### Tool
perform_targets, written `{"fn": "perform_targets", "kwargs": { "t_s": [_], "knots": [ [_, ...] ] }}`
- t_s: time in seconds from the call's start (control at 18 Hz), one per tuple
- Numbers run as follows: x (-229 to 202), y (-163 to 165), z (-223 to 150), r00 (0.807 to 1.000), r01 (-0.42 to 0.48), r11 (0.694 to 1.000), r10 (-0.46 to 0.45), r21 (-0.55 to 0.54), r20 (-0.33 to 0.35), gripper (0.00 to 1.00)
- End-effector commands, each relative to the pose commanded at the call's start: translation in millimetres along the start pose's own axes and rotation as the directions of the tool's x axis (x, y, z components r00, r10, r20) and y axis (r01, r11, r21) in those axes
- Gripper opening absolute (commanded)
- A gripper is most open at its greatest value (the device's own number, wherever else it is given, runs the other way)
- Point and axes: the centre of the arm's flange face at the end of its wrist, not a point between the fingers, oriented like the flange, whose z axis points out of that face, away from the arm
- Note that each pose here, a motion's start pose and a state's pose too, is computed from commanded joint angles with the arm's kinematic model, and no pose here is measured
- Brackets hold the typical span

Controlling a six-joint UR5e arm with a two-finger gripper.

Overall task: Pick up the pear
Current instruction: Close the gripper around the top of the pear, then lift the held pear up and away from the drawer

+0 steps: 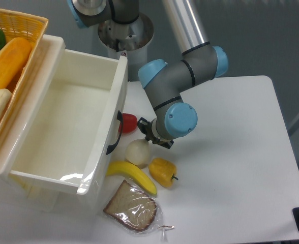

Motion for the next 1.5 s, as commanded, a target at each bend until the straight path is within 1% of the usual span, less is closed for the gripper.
{"fn": "perform_targets", "kwargs": {
  "t_s": [0.17,0.33,0.5,0.61,0.78,0.83,0.94,1.0,1.11,1.17,1.22,1.33,1.5],
  "knots": [
    [-2.2,5.6,-18.4,1.0,0.014,1.0,-0.014,0.004,-0.013,0.0],
    [-8.2,17.0,-46.2,0.999,0.037,0.999,-0.036,0.015,-0.019,0.0],
    [-14.7,28.8,-74.1,0.998,0.059,0.997,-0.06,0.056,0.013,0.0],
    [-22.0,39.2,-101.9,0.995,0.075,0.993,-0.08,0.095,0.053,0.0],
    [-37.2,57.9,-129.1,0.99,0.092,0.988,-0.105,0.122,0.099,0.0],
    [-41.2,61.8,-139.0,0.986,0.092,0.987,-0.108,0.128,0.124,0.0],
    [-48.3,67.2,-160.1,0.976,0.055,0.993,-0.076,0.102,0.206,0.0],
    [-49.3,70.3,-172.8,0.969,0.021,0.997,-0.04,0.079,0.244,0.0],
    [-55.6,80.2,-191.8,0.961,-0.025,0.997,0.003,0.078,0.278,0.0],
    [-58.8,80.8,-201.4,0.955,-0.064,0.996,0.043,0.061,0.294,0.0],
    [-60.4,81.5,-205.7,0.953,-0.08,0.996,0.064,0.042,0.296,0.0],
    [-60.3,83.3,-206.4,0.956,-0.081,0.997,0.072,0.019,0.284,0.0],
    [-58.5,84.8,-211.0,0.954,-0.081,0.996,0.071,0.023,0.29,0.0]
  ]
}}
